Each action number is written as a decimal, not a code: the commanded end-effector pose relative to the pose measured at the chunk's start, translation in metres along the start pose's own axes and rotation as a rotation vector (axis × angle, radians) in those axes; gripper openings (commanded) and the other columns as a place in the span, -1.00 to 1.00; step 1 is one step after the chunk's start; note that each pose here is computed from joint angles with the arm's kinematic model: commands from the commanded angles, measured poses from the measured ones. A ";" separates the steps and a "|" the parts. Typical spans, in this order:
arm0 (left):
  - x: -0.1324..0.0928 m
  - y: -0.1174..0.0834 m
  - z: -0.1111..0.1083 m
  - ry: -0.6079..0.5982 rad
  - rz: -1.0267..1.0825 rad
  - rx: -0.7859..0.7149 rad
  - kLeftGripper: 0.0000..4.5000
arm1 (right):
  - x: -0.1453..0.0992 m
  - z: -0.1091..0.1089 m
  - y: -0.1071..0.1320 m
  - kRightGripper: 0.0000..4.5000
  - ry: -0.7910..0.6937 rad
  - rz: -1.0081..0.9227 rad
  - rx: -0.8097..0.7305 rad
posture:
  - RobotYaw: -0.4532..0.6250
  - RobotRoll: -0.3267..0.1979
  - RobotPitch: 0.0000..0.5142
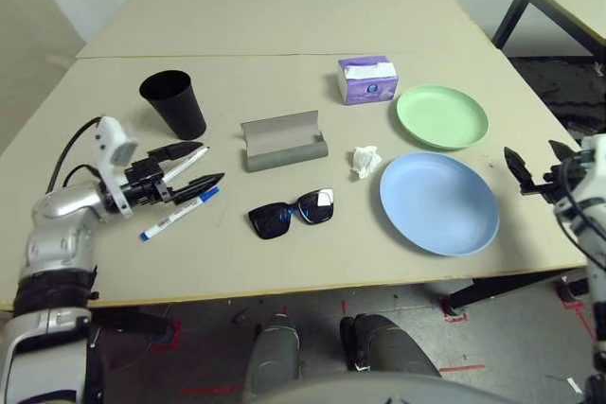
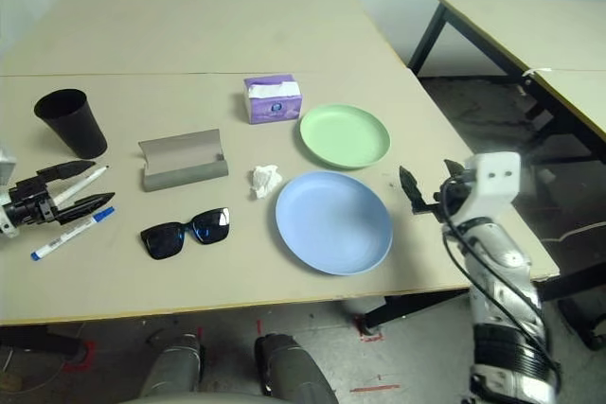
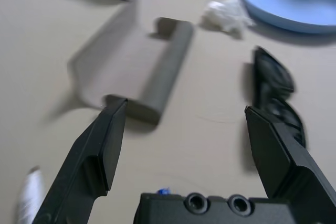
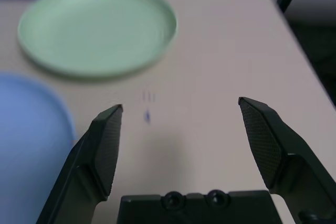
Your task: Organize and tidy the items on the table.
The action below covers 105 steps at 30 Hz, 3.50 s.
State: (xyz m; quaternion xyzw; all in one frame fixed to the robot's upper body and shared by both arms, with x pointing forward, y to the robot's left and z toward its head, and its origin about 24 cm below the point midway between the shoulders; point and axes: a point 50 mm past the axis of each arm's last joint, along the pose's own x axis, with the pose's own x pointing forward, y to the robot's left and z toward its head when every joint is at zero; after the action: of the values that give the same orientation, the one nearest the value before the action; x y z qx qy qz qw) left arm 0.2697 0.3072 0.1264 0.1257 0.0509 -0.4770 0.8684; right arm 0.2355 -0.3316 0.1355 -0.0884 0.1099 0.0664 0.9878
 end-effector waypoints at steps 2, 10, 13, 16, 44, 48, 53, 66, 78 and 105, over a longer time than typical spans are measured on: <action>0.007 -0.001 -0.001 0.018 -0.093 0.025 1.00 | -0.026 0.019 0.011 0.99 0.194 0.154 0.062 | -0.37 0.25 -0.50; 0.017 -0.003 -0.001 -0.010 -0.093 0.069 1.00 | -0.051 0.019 0.046 0.99 0.564 0.411 0.218 | -0.36 0.25 -0.54; 0.018 -0.008 -0.004 0.006 -0.112 0.088 1.00 | -0.054 0.010 0.053 0.99 0.658 0.448 0.259 | -0.33 0.25 -0.53; 0.018 -0.011 -0.007 0.010 -0.108 0.094 1.00 | -0.049 0.005 0.056 0.99 0.680 0.460 0.314 | -0.32 0.25 -0.53; 0.020 -0.024 -0.017 0.021 -0.091 0.120 1.00 | -0.003 -0.015 0.067 0.99 0.623 0.413 0.406 | -0.29 0.25 -0.58; 0.021 -0.024 -0.018 0.020 -0.090 0.121 1.00 | 0.001 -0.013 0.069 0.99 0.611 0.429 0.396 | -0.29 0.25 -0.57; 0.022 -0.027 -0.020 0.020 -0.096 0.121 1.00 | 0.004 -0.008 0.070 0.99 0.599 0.442 0.383 | -0.29 0.25 -0.55; 0.025 -0.028 -0.022 0.018 -0.106 0.129 1.00 | 0.003 -0.007 0.074 -0.41 0.610 0.474 0.362 | -0.30 0.25 -0.54; 0.031 -0.033 -0.027 0.018 -0.119 0.124 1.00 | 0.001 -0.001 0.061 -0.98 0.593 0.450 0.379 | -0.33 0.25 -0.50; 0.032 -0.041 -0.038 0.015 -0.097 0.109 1.00 | 0.102 0.126 0.009 -0.98 0.389 0.269 0.508 | -0.25 0.25 -0.44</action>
State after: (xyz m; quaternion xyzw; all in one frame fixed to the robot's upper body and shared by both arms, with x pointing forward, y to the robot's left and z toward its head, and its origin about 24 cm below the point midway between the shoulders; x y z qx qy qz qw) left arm 0.2576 0.2708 0.0805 0.1718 0.0286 -0.5170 0.8381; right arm 0.3548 -0.2786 0.2372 0.1705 0.3193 0.1820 0.9142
